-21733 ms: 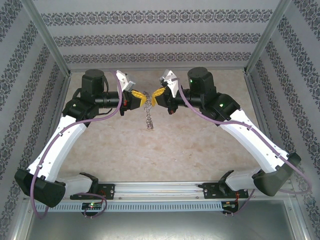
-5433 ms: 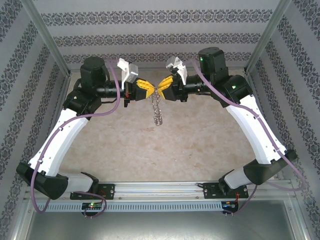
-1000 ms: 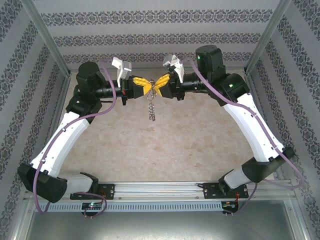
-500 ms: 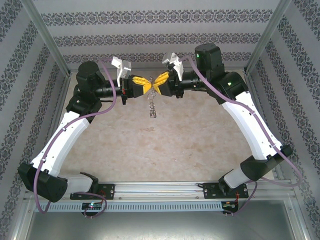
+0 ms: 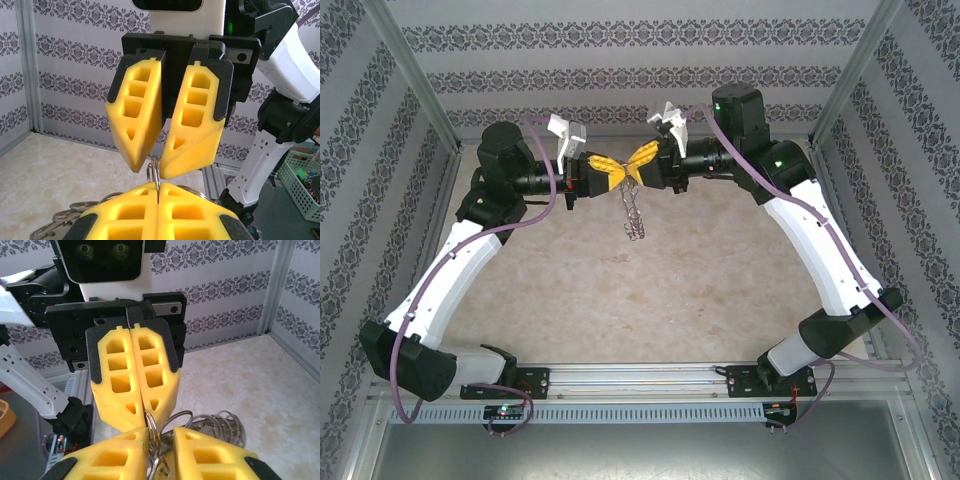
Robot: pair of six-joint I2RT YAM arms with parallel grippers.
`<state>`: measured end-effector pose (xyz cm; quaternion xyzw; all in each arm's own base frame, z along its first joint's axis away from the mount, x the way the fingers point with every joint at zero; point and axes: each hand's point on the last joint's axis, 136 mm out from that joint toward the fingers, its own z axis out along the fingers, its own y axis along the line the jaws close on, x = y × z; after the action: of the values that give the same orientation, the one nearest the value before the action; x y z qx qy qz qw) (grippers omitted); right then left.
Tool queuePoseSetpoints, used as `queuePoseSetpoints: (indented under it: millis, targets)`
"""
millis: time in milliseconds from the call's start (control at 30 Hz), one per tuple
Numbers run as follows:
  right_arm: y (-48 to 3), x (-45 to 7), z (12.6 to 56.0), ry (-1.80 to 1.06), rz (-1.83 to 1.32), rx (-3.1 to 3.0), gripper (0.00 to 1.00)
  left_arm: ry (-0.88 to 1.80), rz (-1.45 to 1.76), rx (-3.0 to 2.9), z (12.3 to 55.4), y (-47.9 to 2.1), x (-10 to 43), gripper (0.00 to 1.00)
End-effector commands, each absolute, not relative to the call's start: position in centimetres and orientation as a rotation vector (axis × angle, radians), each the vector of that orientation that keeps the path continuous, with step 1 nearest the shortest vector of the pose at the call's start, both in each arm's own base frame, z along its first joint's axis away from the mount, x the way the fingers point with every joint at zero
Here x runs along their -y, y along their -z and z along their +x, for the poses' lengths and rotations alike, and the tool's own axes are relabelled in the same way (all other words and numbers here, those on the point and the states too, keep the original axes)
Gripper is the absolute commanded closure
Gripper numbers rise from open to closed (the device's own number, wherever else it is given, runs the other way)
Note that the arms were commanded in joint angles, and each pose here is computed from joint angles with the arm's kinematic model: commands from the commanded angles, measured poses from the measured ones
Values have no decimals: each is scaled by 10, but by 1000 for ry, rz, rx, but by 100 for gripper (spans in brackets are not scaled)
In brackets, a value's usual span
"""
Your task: Put the keys on the keyring
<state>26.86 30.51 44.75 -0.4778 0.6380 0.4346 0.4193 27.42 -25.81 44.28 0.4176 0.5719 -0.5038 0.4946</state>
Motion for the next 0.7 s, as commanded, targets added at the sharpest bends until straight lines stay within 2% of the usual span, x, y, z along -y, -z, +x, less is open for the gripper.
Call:
queuePoseSetpoints:
  millis: [0, 333, 567, 667]
  targets:
    - [-456, -309, 261, -1165, -1218, -1551, 79, 1209, 1062, -1309, 265, -459, 259, 100]
    - [-449, -308, 253, -1201, -1231, -1579, 85, 1210, 1046, -1292, 267, -465, 259, 100]
    - [-448, -307, 250, -1212, -1231, -1579, 80, 1216, 1041, -1281, 266, -470, 259, 100]
    - [-449, -307, 250, -1210, -1229, -1571, 83, 1222, 1038, -1282, 266, -470, 259, 100]
